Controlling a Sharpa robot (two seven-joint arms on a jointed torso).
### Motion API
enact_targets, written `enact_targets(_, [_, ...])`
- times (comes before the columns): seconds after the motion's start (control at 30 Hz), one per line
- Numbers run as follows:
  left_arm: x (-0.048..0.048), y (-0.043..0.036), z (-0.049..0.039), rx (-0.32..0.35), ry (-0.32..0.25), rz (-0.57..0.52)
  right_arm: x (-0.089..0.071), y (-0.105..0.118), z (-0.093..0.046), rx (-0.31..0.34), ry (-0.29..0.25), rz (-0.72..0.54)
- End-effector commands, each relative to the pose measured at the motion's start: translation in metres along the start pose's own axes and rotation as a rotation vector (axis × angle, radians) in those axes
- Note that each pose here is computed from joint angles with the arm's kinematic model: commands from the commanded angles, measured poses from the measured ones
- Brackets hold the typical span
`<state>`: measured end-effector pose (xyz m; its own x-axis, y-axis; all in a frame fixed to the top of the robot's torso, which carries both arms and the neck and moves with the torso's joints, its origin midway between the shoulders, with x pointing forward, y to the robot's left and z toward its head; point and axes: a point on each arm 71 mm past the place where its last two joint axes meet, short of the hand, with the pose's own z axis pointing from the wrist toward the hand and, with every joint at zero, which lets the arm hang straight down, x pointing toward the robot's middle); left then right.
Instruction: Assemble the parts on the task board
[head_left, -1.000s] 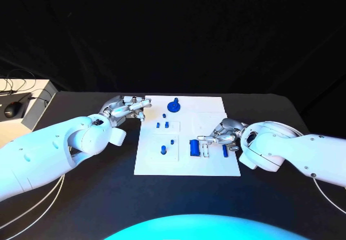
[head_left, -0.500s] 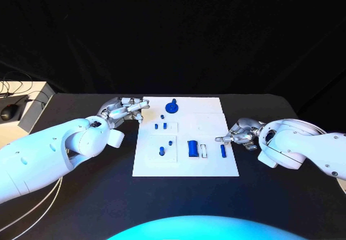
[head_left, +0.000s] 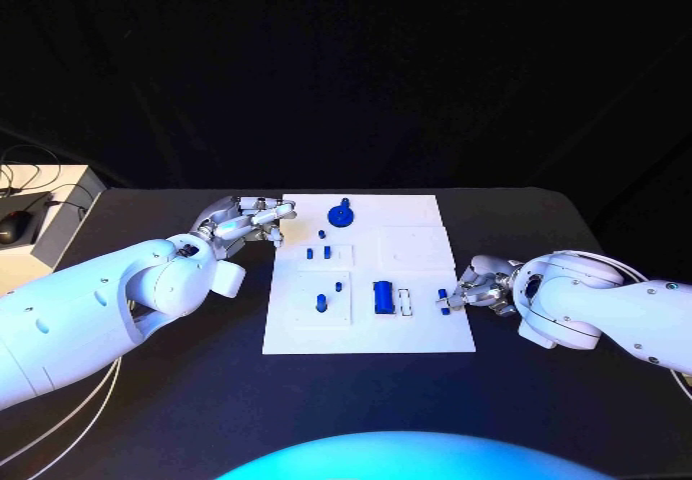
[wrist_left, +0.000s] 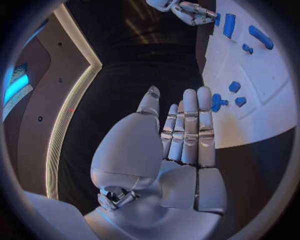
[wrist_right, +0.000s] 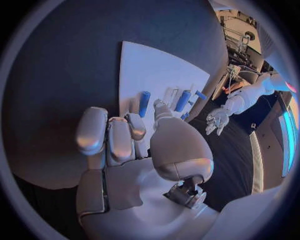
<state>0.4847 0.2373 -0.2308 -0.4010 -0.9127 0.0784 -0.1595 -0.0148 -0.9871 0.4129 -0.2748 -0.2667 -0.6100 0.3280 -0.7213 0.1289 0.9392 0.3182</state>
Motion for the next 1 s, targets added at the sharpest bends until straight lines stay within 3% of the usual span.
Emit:
enact_targets(0.03, [0.0025, -0.0005, 0.0000, 0.007, 0.022, -0.005, 0.001, 0.000, 0.003, 0.012, -0.011, -0.066])
enact_targets(0.63, [0.0015, -0.0004, -0.0009, 0.001, 0.022, -0.004, 0.011, 0.004, 0.014, 0.020, -0.008, -0.087])
enact_targets(1.0, [0.0013, -0.0003, -0.0013, -0.003, 0.023, -0.004, 0.020, 0.005, 0.019, 0.022, 0.030, -0.106])
